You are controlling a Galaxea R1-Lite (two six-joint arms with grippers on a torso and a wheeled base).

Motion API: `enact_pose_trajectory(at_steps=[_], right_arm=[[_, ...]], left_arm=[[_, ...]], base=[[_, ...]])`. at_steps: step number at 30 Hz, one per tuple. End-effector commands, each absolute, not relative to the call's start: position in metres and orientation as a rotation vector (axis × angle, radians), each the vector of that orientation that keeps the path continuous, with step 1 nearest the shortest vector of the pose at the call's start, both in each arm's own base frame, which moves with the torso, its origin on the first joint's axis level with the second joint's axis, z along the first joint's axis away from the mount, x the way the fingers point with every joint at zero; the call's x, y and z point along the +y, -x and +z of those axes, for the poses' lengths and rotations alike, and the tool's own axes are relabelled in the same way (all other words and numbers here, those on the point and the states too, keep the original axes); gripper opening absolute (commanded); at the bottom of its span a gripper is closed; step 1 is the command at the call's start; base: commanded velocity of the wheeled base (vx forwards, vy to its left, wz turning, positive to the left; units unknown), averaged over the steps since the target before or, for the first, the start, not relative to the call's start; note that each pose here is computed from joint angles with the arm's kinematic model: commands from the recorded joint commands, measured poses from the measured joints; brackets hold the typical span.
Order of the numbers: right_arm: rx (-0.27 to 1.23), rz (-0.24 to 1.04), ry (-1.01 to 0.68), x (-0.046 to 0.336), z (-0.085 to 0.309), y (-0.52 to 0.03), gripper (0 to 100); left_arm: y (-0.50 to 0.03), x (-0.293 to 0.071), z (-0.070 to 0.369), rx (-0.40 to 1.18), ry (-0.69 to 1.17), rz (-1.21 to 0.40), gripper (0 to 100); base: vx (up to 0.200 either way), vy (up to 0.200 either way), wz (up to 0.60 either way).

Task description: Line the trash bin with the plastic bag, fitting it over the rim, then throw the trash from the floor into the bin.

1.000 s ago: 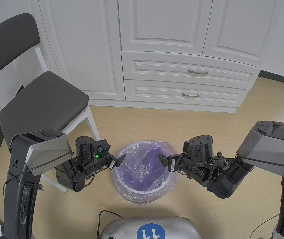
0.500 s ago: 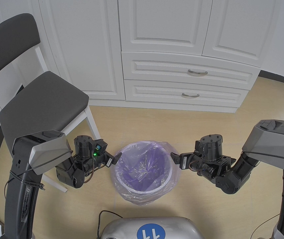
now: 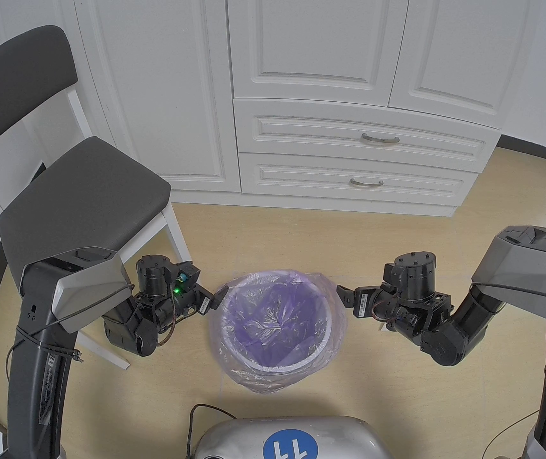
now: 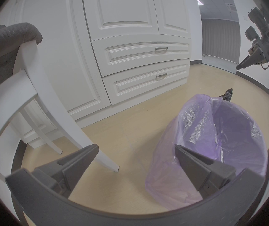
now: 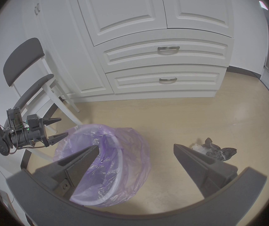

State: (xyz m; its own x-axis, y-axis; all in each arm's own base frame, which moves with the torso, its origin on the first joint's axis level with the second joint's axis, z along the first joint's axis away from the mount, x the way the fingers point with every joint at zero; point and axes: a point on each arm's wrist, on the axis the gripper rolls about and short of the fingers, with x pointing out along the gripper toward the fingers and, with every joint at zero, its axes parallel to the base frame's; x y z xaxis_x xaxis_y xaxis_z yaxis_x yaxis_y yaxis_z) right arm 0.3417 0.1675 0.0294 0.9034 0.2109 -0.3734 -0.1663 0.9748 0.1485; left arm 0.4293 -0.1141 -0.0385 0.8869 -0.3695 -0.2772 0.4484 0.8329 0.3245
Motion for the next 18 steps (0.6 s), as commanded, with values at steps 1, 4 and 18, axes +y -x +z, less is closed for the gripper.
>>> enact_pose_trajectory(at_steps=[1,4,18], right_arm=[[0.401,0.195,-0.117,0.165,0.029,-0.343,100],[0.408,0.194,-0.12,0.161,0.026,-0.346,100],[0.427,0.188,-0.119,0.157,0.016,-0.351,100]], left_arm=[[-0.431,-0.113,-0.039,0.207,-0.392,-0.432,100],[-0.435,-0.109,-0.039,0.202,-0.391,-0.424,100],[-0.444,-0.111,-0.067,0.276,-0.344,-0.429,100]], base=[[0.0,0.0,0.0],[0.0,0.0,0.0],[0.0,0.0,0.0]])
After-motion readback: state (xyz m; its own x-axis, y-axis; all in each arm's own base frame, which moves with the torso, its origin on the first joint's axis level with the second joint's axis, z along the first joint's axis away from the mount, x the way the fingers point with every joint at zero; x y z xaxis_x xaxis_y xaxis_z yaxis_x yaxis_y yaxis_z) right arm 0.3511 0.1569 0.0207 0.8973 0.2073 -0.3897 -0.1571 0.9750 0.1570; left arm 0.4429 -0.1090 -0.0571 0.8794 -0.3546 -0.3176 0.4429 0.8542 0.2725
